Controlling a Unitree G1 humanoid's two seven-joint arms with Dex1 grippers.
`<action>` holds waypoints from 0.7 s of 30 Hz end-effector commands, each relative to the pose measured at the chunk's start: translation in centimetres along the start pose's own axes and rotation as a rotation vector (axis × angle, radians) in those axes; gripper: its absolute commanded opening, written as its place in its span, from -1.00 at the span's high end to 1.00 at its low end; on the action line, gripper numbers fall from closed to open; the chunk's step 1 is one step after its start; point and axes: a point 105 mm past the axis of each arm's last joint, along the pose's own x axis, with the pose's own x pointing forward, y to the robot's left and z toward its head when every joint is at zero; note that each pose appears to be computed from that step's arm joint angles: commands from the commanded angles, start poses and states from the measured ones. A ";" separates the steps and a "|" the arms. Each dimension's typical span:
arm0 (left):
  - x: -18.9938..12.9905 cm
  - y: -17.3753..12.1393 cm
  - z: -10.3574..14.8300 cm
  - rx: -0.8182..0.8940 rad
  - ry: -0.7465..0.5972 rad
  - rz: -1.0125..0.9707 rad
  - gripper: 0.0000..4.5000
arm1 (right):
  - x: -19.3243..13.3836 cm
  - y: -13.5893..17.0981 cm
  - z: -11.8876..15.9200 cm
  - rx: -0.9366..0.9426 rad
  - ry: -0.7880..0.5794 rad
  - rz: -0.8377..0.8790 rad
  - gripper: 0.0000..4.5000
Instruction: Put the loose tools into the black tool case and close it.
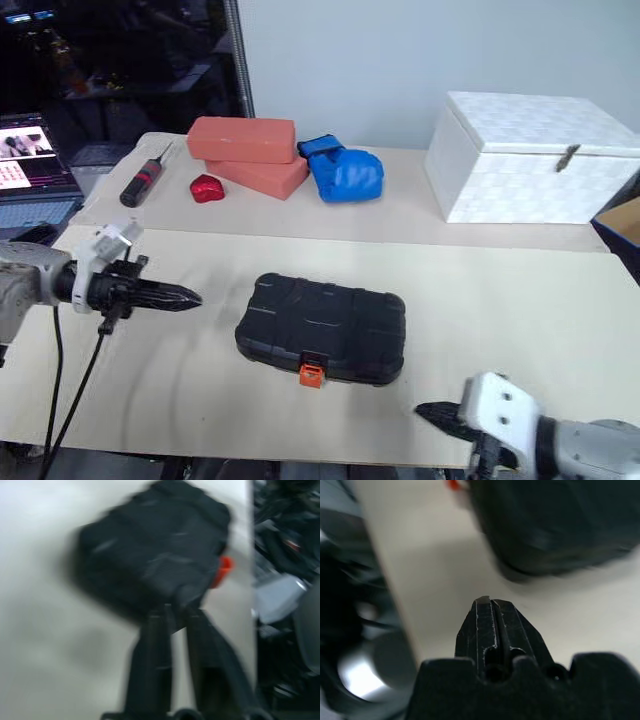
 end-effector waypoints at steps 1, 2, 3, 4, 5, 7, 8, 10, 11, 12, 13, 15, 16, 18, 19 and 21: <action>2.3 -1.4 1.2 0.123 0.012 -0.080 0.97 | 3.5 -1.0 -0.8 0.018 0.051 -0.015 1.00; 2.6 -1.5 1.3 0.130 0.007 -0.088 0.97 | 4.1 -1.8 -1.0 0.024 0.058 -0.045 1.00; 3.1 -1.7 1.4 0.150 0.013 -0.098 0.97 | 4.5 -2.9 -1.2 0.035 0.063 -0.098 1.00; 3.5 -1.9 1.5 0.172 0.017 -0.113 0.97 | 5.0 -4.5 -1.3 0.050 0.066 -0.163 1.00; 3.9 -2.1 1.7 0.185 0.012 -0.120 0.97 | 5.3 -6.0 -1.4 0.049 0.069 -0.223 1.00; 4.2 -2.0 2.0 0.194 0.002 -0.114 0.97 | 5.7 -7.9 -1.2 0.050 0.071 -0.300 1.00; 4.4 -1.9 2.2 0.203 -0.006 -0.101 0.97 | 6.0 -9.7 -0.6 0.032 0.055 -0.353 1.00; 4.7 -1.3 2.4 0.219 -0.018 -0.066 0.97 | 6.8 -12.5 0.7 0.009 0.017 -0.424 1.00; 4.9 -0.9 2.4 0.223 -0.025 -0.040 0.97 | 7.3 -14.0 1.4 0.001 -0.003 -0.461 1.00; 5.1 -0.4 2.5 0.225 -0.033 -0.013 0.97 | 7.8 -15.1 1.8 -0.003 -0.018 -0.478 1.00; 5.4 0.3 2.6 0.233 -0.039 0.025 0.97 | 8.5 -16.0 2.1 -0.018 -0.026 -0.480 1.00; 6.0 1.2 2.9 0.250 -0.047 0.075 0.97 | 9.6 -17.3 2.2 -0.027 -0.029 -0.470 1.00; 6.3 1.6 3.3 0.262 -0.056 0.097 0.97 | 9.9 -17.4 2.2 -0.029 -0.026 -0.450 1.00; 7.1 2.1 4.0 0.283 -0.061 0.117 0.97 | 9.0 -17.2 1.7 -0.014 -0.010 -0.413 1.00; 7.4 2.3 4.2 0.294 -0.057 0.121 0.97 | 8.5 -16.9 1.4 -0.007 0.001 -0.396 1.00; 8.3 2.7 4.3 0.298 -0.044 0.124 0.97 | 7.0 -15.9 0.7 0.032 0.026 -0.366 1.00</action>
